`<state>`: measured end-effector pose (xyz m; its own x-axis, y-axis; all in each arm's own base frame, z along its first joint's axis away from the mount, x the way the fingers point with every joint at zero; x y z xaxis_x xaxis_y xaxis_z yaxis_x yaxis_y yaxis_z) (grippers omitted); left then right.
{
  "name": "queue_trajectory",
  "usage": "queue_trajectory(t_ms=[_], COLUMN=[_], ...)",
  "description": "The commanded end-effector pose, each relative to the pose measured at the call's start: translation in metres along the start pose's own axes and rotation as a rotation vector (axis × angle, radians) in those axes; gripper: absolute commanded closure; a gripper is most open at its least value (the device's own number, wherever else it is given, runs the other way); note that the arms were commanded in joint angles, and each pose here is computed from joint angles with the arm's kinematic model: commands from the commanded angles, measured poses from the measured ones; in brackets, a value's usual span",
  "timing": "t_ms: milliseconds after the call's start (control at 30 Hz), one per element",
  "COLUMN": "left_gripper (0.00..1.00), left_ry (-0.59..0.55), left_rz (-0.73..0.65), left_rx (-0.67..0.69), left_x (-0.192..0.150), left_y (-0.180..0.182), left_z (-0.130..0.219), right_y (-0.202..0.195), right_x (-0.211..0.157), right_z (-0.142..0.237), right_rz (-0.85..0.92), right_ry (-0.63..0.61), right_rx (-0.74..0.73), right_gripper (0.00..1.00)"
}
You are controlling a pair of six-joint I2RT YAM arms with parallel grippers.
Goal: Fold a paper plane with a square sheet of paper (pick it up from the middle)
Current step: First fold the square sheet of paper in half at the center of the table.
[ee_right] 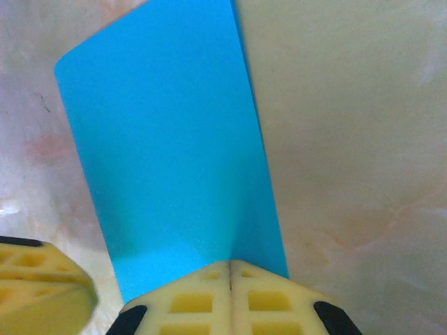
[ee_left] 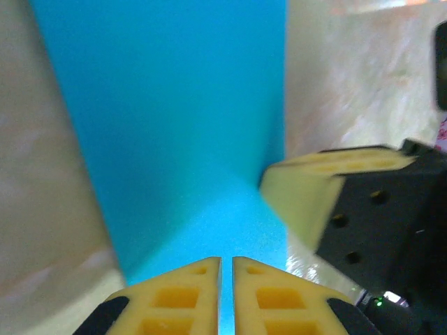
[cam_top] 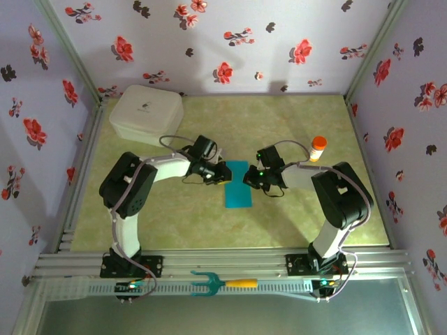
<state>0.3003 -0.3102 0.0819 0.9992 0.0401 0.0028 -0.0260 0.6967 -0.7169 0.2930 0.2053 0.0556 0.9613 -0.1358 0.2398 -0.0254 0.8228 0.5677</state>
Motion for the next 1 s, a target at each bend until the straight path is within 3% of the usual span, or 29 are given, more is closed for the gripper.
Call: queue_trajectory(t_ms=[0,367,667,967], left_gripper=[0.87,0.87,0.86,0.86], left_ry=[0.010,0.013,-0.044,-0.042], left_rz=[0.036,0.121,0.064,0.077], left_rx=[0.033,0.079,0.023,0.017], left_x=[0.007,0.006,0.023,0.040], left_y=[0.010,0.044,0.008,0.012], left_z=[-0.004,-0.013,0.006,-0.007], right_y=[-0.033,-0.033,-0.032,-0.033], right_x=[-0.023,-0.024,-0.022,-0.023], right_z=[-0.006,-0.006,-0.005,-0.004], right_rz=[-0.040,-0.039,-0.034,-0.032], right_ry=[0.091,0.095,0.091,0.091], right_rx=[-0.146,-0.146,-0.143,-0.148], right_gripper=[1.00,1.00,1.00,1.00])
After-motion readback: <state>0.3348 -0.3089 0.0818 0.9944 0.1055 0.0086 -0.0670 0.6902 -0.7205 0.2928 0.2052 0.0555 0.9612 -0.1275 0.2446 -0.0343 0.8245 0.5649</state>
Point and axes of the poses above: each hand's point on the last joint's axis, 136 mm out from that joint toward the fingers, its own z axis back along the fingers, its own y axis along the line the jaws close on, x = y × z, the point moved 5 cm from there along z, back along the fingers, and after that the axes turned 9 degrees about z, right-handed, at the moved point
